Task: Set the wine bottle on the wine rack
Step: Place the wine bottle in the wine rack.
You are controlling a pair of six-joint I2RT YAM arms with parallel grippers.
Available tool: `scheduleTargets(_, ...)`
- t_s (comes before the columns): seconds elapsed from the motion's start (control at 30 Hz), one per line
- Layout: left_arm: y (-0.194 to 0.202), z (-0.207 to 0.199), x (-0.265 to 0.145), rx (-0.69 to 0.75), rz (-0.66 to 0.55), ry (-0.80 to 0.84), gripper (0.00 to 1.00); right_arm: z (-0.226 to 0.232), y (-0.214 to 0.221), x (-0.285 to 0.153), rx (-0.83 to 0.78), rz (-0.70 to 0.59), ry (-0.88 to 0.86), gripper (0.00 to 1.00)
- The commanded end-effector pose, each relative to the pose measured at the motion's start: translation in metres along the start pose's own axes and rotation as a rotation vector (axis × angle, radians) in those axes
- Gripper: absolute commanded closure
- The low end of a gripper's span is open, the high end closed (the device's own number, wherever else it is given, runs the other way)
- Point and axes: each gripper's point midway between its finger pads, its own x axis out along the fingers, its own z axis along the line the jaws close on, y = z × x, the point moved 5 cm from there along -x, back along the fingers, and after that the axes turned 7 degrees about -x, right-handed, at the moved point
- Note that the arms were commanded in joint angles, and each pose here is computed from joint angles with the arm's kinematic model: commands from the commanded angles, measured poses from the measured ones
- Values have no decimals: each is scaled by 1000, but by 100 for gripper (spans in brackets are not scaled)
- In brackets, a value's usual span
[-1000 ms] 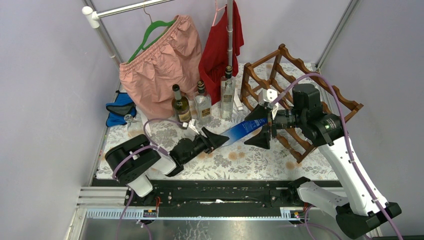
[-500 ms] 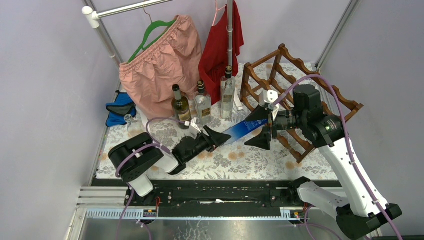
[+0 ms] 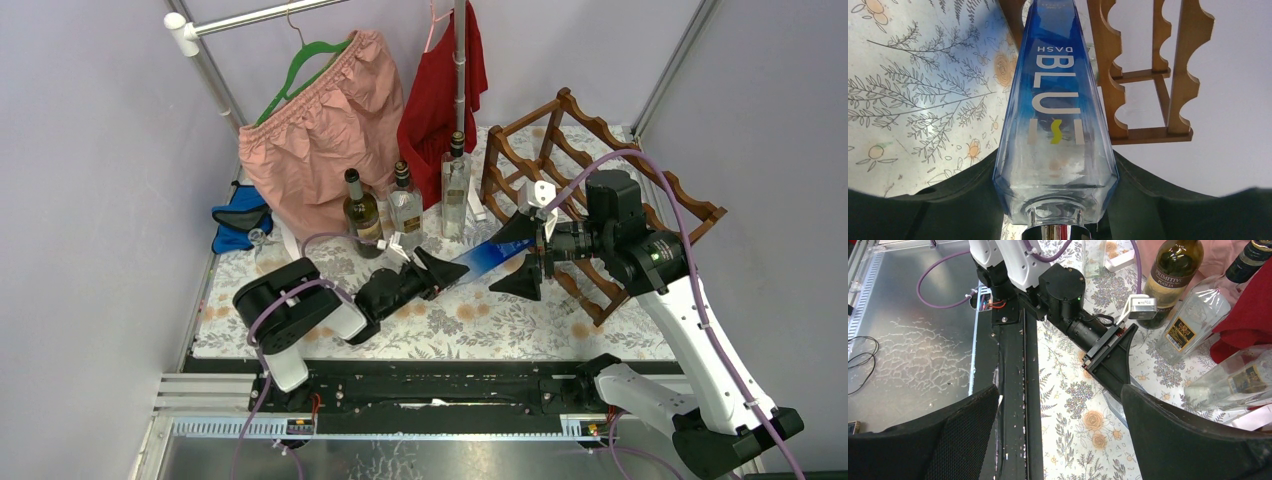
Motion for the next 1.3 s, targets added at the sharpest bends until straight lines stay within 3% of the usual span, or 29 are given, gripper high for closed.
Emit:
scheduleTargets(0.0,-14,-91,7,-47,-63,402,100,3,-9,-3,-34,-41,-11,0)
scheduleTargets(0.8,6,-29,72,-67,-21,271,98,-1,-5,0,-25,-29,-17,0)
scheduleTargets(1.0,12,-17,84,-75,-20,238,93,-1,-5,0,-26,-31,-17,0)
scheduleTargets(1.27,17,-10,94,-55,-31,202,76,-2,-1,2,-18,-27,-16,0)
